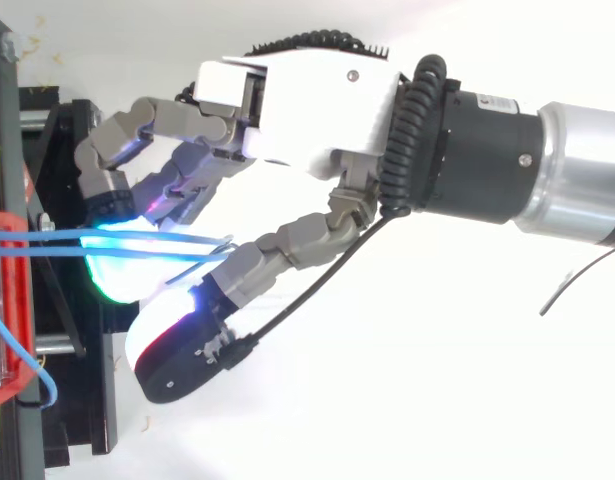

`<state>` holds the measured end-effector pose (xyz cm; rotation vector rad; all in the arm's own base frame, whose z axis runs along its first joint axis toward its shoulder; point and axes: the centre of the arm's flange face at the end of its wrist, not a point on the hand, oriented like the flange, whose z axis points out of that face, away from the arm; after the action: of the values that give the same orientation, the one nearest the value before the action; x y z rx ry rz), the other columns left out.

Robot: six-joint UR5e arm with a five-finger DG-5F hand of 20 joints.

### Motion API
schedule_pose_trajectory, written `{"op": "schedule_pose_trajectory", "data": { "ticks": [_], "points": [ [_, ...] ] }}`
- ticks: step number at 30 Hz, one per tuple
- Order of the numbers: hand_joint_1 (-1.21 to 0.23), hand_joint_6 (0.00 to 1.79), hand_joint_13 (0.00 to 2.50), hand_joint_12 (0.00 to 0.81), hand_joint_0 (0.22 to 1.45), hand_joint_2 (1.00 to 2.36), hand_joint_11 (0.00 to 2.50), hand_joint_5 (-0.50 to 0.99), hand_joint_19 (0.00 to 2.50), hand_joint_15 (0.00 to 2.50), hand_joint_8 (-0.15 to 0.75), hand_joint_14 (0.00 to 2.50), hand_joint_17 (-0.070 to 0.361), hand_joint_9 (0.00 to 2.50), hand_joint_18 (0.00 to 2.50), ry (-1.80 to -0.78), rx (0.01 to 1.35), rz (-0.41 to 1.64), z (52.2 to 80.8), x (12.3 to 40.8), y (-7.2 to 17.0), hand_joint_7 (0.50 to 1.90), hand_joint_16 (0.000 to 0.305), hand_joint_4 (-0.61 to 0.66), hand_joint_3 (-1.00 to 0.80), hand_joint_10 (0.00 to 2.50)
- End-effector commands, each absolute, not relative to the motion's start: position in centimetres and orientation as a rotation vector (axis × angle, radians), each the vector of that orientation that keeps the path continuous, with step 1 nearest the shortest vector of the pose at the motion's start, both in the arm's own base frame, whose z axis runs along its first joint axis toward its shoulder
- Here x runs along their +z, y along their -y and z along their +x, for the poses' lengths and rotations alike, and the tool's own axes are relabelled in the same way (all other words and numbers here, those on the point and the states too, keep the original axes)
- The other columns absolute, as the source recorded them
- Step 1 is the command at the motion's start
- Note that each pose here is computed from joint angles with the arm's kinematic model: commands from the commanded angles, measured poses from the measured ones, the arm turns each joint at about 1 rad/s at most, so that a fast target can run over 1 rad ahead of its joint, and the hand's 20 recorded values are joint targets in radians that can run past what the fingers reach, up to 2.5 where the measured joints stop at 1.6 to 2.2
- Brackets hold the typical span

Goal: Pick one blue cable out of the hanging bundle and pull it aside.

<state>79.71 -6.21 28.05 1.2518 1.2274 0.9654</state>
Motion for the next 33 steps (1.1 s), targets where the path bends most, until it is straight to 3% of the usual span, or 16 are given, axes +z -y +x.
{"op": "schedule_pose_trajectory", "data": {
  "ticks": [1,3,7,9,13,16,19,26,29,33],
  "points": [
    [-0.96,0.87,0.7,0.362,0.39,1.0,0.51,-0.16,0.37,0.32,0.306,0.01,0.134,0.83,0.77,-1.226,0.96,1.237,79.6,28.8,6.3,1.18,0.06,0.08,-0.5,0.02],
    [-0.84,0.87,0.72,0.388,0.35,1.0,0.51,-0.16,0.38,0.33,0.324,0.01,0.145,0.85,0.8,-1.223,0.959,1.228,79.5,29.4,6.3,1.13,0.065,0.1,-0.5,0.01],
    [-0.74,0.85,0.73,0.406,0.33,1.0,0.49,-0.16,0.38,0.33,0.342,0.01,0.154,0.86,0.81,-1.222,0.949,1.21,79.4,30.2,6.5,1.12,0.068,0.1,-0.5,0.01],
    [-0.61,0.84,0.72,0.405,0.35,1.0,0.49,-0.15,0.39,0.34,0.347,0.01,0.154,0.86,0.79,-1.222,0.949,1.21,79.4,30.3,6.5,1.13,0.069,0.1,-0.5,0.02],
    [-0.52,0.82,0.69,0.372,0.45,1.0,0.49,-0.16,0.44,0.35,0.318,0.01,0.135,0.85,0.72,-1.226,0.944,1.214,79.3,30.2,6.6,1.17,0.06,0.08,-0.5,0.02],
    [-0.53,0.81,0.67,0.347,0.51,1.0,0.5,-0.16,0.47,0.36,0.296,0.01,0.123,0.84,0.67,-1.228,0.943,1.214,79.3,30.2,6.6,1.23,0.055,0.07,-0.5,0.02],
    [-0.59,0.8,0.66,0.335,0.56,1.01,0.51,-0.15,0.48,0.37,0.29,0.01,0.118,0.83,0.65,-1.228,0.942,1.213,79.3,30.2,6.6,1.28,0.052,0.06,-0.39,0.02],
    [-0.68,0.82,0.66,0.334,0.57,1.02,0.51,-0.16,0.47,0.36,0.29,0.01,0.117,0.82,0.66,-1.228,0.942,1.213,79.3,30.2,6.6,1.33,0.052,0.06,-0.22,0.02],
    [-0.82,0.84,0.65,0.33,0.61,1.02,0.5,-0.17,0.45,0.36,0.281,0.01,0.114,0.79,0.66,-1.228,0.942,1.213,79.3,30.2,6.6,1.25,0.051,0.06,-0.29,0.02],
    [-0.88,0.85,0.65,0.319,0.69,1.0,0.49,-0.17,0.4,0.33,0.261,0.01,0.112,0.77,0.66,-1.231,0.94,1.215,79.2,30.1,6.6,1.21,0.05,-0.01,-0.48,0.02]
  ]
}}
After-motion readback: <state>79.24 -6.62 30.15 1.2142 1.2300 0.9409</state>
